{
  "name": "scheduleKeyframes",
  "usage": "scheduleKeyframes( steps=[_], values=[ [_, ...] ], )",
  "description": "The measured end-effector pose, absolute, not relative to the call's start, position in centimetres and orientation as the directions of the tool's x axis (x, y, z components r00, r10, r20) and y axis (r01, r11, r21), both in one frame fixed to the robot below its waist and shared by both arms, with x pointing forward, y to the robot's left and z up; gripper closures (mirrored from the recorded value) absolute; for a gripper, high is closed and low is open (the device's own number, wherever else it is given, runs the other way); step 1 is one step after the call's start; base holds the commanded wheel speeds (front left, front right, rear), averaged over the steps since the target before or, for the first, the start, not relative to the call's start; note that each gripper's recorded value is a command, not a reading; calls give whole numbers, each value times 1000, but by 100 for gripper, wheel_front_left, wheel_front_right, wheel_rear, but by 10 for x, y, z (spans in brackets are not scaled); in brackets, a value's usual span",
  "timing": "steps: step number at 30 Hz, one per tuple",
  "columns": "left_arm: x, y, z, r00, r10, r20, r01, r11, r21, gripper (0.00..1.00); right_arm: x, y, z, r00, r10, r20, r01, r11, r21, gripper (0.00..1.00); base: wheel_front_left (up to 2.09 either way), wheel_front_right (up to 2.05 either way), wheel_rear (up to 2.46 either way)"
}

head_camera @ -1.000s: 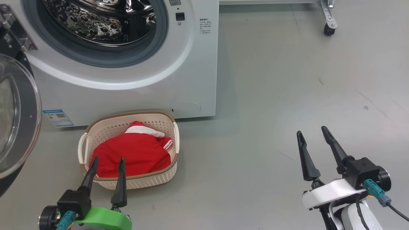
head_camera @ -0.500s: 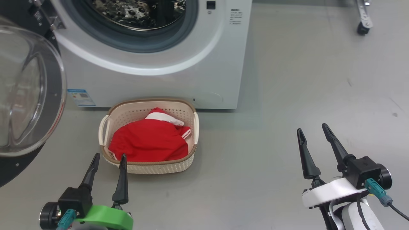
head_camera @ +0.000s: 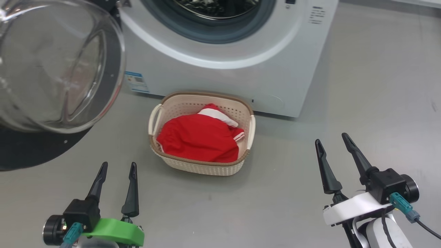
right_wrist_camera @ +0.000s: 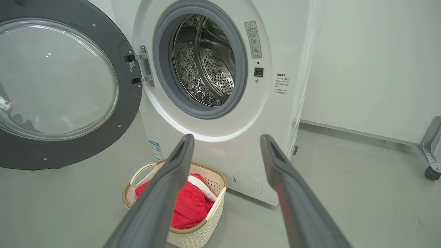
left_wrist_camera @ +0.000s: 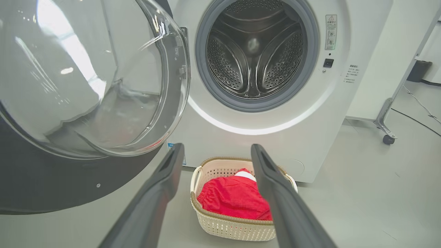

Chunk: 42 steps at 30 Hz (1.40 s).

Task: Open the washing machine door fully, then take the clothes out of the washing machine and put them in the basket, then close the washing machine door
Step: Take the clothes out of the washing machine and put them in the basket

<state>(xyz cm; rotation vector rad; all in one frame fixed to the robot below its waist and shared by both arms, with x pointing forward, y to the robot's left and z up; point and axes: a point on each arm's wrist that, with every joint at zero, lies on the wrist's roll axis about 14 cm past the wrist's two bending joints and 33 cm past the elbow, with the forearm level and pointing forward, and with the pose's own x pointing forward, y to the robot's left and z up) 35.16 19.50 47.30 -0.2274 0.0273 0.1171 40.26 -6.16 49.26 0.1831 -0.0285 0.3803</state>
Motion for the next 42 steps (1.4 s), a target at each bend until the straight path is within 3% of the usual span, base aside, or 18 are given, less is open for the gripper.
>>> scheduleKeyframes(
  steps=[19,42],
  values=[
    [299,259,482,939,343,-23,-341,919,-200,0,397,20,497,810,581,80,-586,792,172,0,0,0,0],
    [276,278,498,907,420,28,-405,889,-212,0,385,45,508,759,643,103,-650,742,163,0,0,0,0]
  ],
)
